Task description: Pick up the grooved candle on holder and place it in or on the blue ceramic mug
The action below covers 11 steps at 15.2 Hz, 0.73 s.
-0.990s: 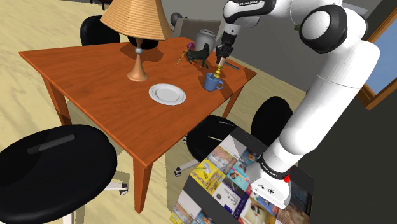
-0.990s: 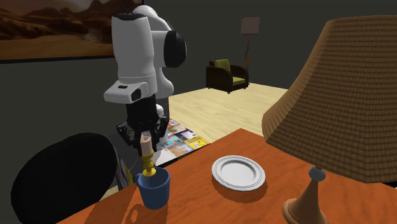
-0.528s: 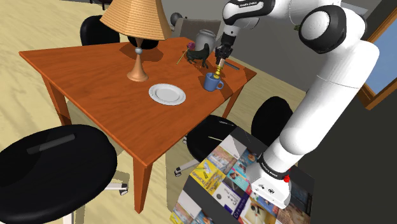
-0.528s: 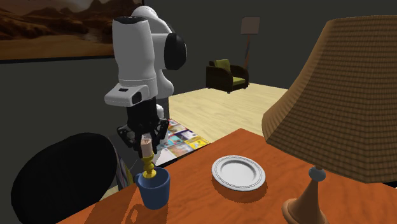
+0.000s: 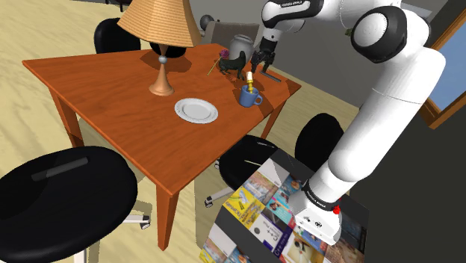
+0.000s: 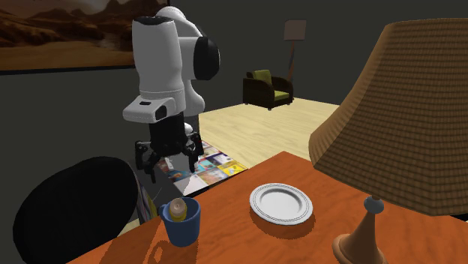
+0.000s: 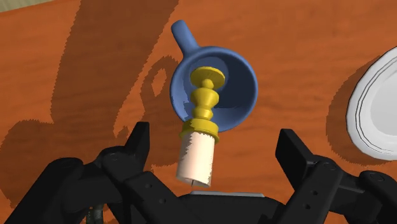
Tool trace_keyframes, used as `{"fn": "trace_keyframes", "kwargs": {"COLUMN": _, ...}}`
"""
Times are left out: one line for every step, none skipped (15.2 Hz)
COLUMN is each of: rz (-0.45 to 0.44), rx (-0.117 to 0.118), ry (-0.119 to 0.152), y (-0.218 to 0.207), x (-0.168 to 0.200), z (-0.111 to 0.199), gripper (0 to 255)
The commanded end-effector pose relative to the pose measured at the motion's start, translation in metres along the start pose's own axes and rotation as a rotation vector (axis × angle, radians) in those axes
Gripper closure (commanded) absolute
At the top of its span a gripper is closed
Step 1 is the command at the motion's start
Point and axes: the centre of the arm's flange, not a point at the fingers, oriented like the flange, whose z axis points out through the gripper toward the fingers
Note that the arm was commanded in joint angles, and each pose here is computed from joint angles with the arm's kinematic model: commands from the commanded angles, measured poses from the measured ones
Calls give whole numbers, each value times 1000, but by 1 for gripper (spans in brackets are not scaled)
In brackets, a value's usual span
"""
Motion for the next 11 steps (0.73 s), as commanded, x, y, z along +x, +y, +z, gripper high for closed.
{"fn": "trace_keyframes", "kwargs": {"rz": 0, "rx": 0, "ry": 0, "y": 0, "x": 0, "z": -21, "gripper": 0}}
{"fn": "trace_keyframes", "kwargs": {"rz": 0, "rx": 0, "ry": 0, "y": 0, "x": 0, "z": -34, "gripper": 0}}
{"fn": "trace_keyframes", "kwargs": {"rz": 0, "rx": 0, "ry": 0, "y": 0, "x": 0, "z": -45, "gripper": 0}}
{"fn": "trace_keyframes", "kwargs": {"rz": 0, "rx": 0, "ry": 0, "y": 0, "x": 0, "z": -45, "gripper": 0}}
{"fn": "trace_keyframes", "kwargs": {"rz": 0, "rx": 0, "ry": 0, "y": 0, "x": 0, "z": -45, "gripper": 0}}
{"fn": "trace_keyframes", "kwargs": {"rz": 0, "rx": 0, "ry": 0, "y": 0, "x": 0, "z": -45, "gripper": 0}}
{"fn": "trace_keyframes", "kwargs": {"rz": 0, "rx": 0, "ry": 0, "y": 0, "x": 0, "z": -45, "gripper": 0}}
{"fn": "trace_keyframes", "kwargs": {"rz": 0, "rx": 0, "ry": 0, "y": 0, "x": 0, "z": -45, "gripper": 0}}
{"fn": "trace_keyframes", "kwargs": {"rz": 0, "rx": 0, "ry": 0, "y": 0, "x": 0, "z": -45, "gripper": 0}}
{"fn": "trace_keyframes", "kwargs": {"rz": 0, "rx": 0, "ry": 0, "y": 0, "x": 0, "z": -45, "gripper": 0}}
{"fn": "trace_keyframes", "kwargs": {"rz": 0, "rx": 0, "ry": 0, "y": 0, "x": 0, "z": -45, "gripper": 0}}
